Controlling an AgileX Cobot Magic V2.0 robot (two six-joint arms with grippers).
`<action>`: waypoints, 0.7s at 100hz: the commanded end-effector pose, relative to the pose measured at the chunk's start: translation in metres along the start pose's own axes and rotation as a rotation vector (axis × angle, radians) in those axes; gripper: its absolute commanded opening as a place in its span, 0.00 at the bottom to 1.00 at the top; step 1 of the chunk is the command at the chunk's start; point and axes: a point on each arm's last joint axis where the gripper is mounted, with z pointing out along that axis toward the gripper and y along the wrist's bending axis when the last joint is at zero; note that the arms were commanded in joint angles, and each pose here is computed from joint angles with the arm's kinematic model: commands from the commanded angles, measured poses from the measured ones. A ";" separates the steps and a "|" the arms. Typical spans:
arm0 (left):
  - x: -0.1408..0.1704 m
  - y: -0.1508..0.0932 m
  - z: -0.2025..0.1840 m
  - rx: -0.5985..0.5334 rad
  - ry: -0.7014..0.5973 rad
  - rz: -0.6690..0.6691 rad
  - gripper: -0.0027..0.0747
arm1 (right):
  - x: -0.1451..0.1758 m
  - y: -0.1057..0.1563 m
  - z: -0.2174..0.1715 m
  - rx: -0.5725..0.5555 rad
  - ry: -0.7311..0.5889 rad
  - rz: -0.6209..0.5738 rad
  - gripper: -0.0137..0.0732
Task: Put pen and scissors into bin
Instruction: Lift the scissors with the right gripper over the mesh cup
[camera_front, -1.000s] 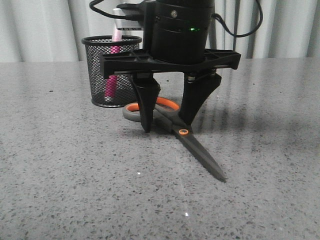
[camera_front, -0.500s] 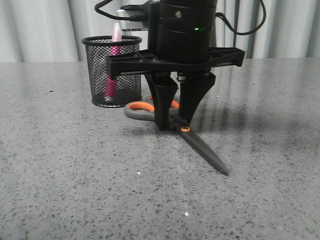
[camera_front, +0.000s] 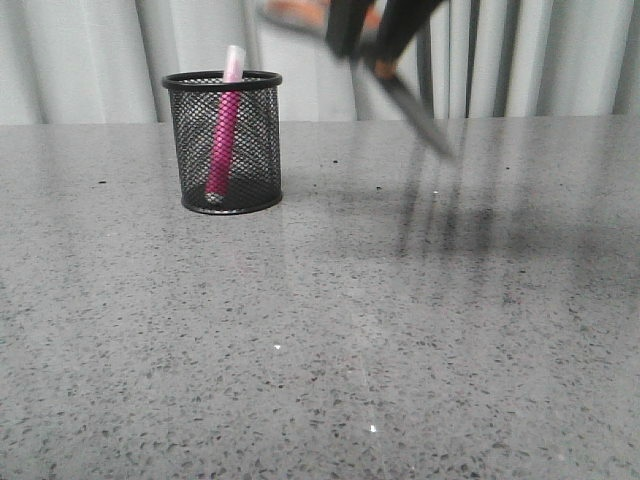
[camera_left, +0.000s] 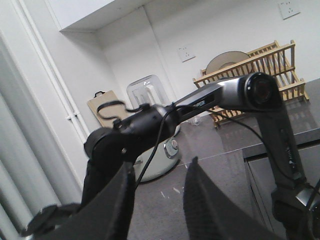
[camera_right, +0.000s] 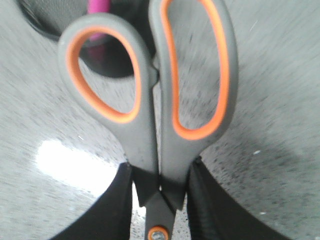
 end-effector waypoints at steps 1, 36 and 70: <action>-0.011 0.006 0.000 -0.049 -0.066 -0.036 0.31 | -0.018 -0.003 -0.053 -0.061 -0.293 0.007 0.08; -0.011 0.009 -0.001 -0.090 -0.066 -0.037 0.31 | -0.060 0.018 -0.070 -0.235 -1.021 -0.188 0.08; -0.011 0.008 -0.001 -0.078 -0.067 -0.035 0.31 | -0.068 0.023 0.027 -0.314 -1.112 -0.281 0.08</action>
